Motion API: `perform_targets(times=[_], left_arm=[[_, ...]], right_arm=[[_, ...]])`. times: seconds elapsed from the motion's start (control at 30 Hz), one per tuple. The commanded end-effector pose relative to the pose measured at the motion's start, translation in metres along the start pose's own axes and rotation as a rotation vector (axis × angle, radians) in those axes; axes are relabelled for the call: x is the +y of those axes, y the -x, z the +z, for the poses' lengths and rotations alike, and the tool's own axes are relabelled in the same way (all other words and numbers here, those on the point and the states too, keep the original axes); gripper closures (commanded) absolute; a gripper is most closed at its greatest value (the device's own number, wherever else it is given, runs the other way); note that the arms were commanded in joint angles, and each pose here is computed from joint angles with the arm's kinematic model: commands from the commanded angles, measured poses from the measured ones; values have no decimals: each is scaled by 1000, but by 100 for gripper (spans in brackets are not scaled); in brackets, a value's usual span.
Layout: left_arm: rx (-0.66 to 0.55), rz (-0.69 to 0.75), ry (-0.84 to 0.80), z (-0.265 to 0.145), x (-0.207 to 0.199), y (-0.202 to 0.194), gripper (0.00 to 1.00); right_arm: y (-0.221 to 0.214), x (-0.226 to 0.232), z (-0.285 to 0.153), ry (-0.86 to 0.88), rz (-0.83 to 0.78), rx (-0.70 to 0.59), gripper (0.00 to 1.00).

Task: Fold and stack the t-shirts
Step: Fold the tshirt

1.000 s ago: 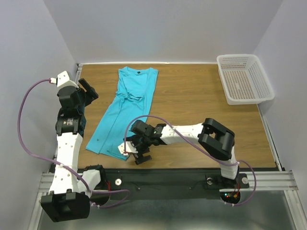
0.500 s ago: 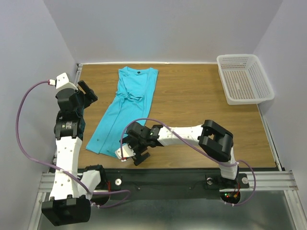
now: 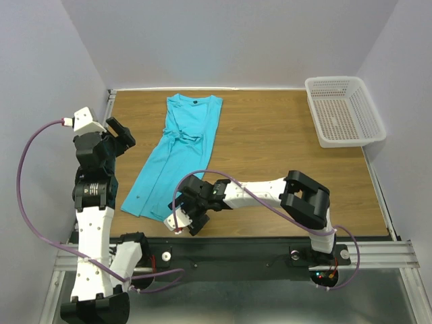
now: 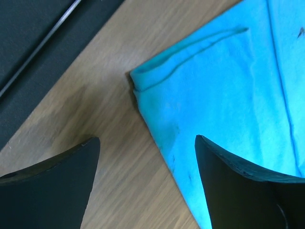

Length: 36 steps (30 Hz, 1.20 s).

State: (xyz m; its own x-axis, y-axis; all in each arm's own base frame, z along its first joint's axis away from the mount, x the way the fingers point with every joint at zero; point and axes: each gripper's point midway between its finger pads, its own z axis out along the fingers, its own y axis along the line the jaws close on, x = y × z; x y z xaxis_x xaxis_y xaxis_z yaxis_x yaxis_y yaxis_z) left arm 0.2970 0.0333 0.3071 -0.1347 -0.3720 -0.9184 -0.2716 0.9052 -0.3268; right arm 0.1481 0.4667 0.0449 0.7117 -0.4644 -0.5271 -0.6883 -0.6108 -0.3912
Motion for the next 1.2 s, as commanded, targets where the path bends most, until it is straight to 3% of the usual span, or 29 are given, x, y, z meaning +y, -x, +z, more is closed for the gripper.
perform_targets(times=[0.0, 0.67, 0.73, 0.77, 0.97, 1.17], left_arm=[[-37, 25, 2, -10, 3, 8, 16], [-91, 36, -2, -40, 5, 20, 15], [-86, 37, -1, -41, 6, 19, 15], [-86, 36, -2, -41, 6, 18, 15], [-68, 29, -22, -39, 3, 11, 15], [-33, 20, -54, -33, -1, -1, 16]], right_arm=[[27, -17, 7, -42, -88, -85, 19], [20, 4, 48, 41, -47, -80, 66], [16, 8, 49, 48, -43, -69, 82], [14, 13, 47, 55, -39, -63, 98], [2, 41, 32, 93, -60, -34, 100], [-22, 102, -11, 218, -86, 32, 99]])
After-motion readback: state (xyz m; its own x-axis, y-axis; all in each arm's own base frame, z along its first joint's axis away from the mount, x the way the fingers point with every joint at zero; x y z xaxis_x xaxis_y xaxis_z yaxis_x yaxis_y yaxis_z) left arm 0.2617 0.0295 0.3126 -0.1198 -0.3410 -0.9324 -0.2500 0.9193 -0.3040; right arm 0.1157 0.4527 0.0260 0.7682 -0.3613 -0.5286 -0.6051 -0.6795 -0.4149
